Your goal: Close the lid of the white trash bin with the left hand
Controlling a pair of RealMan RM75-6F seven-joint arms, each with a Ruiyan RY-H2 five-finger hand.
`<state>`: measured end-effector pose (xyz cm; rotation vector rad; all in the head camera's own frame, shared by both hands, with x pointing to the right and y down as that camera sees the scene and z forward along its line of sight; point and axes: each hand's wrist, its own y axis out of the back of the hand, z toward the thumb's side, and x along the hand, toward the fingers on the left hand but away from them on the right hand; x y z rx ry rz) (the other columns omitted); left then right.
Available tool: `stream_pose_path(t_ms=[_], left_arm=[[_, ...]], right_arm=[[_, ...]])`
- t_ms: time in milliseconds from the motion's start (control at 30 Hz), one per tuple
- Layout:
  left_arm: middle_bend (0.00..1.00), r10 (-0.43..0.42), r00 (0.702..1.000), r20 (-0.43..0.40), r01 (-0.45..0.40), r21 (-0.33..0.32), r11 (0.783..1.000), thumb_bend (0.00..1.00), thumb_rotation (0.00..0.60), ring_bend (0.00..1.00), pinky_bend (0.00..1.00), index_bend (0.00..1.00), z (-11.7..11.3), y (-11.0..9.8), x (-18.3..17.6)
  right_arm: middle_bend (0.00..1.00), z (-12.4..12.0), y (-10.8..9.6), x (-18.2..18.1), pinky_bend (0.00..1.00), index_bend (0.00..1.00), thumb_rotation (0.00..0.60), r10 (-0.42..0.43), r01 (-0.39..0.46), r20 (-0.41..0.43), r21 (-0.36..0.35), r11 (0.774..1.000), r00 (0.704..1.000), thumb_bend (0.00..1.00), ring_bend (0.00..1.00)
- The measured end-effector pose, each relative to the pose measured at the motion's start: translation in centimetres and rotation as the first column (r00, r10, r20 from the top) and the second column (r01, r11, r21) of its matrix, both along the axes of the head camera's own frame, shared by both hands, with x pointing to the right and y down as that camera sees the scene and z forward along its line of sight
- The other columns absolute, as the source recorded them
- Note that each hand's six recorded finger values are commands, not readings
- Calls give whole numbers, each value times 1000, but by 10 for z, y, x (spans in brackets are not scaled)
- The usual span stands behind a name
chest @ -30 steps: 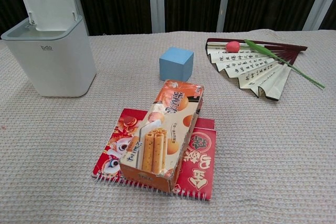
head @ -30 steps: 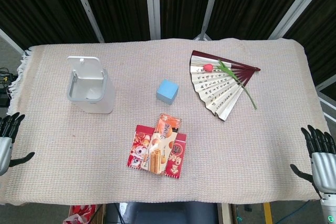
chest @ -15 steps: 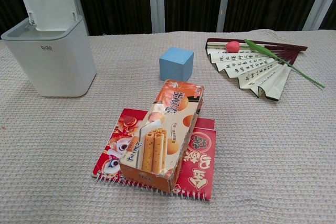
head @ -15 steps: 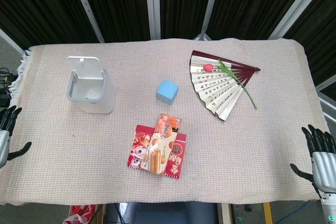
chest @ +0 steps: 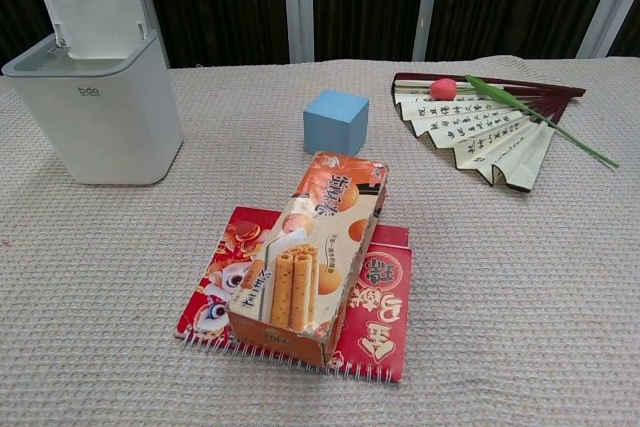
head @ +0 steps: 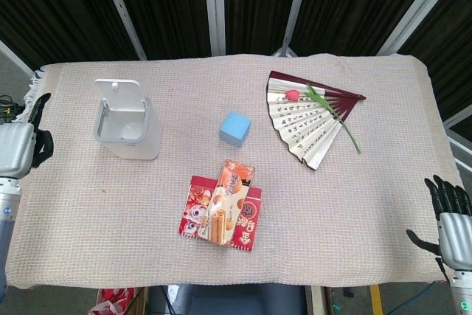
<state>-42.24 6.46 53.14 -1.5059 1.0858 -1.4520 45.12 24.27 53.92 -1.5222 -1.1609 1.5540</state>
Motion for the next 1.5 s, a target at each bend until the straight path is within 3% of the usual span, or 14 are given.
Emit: stream_pose_path(t_ms=[367,767,1067,1500], left_arm=[[971,18,1000,25,-14,-143,990,770,600,916,1000,0,5,-55,46],[978,24,999,49,-12,-216,976,787,600,925,1000,29,27,-95,102],[983,-2,997,79,21,-234,972,801,600,931,1000,141,44,-110,115],[989,-18,996,93,40,-243,969,824,600,938,1000,288,44,-108,110]], right_arm=[[0,0,0,-1,0,0,600,4,-4,20,-4,1000,1000,194,0],[0,1,-1,3,0,0,600,29,-29,40,-11,1000,999,194,0],[0,1,-2,4,0,0,600,37,-36,41,-12,999,998,195,0],[0,-1,-1,6,0,0,600,42,-41,37,-10,999,998,194,0]])
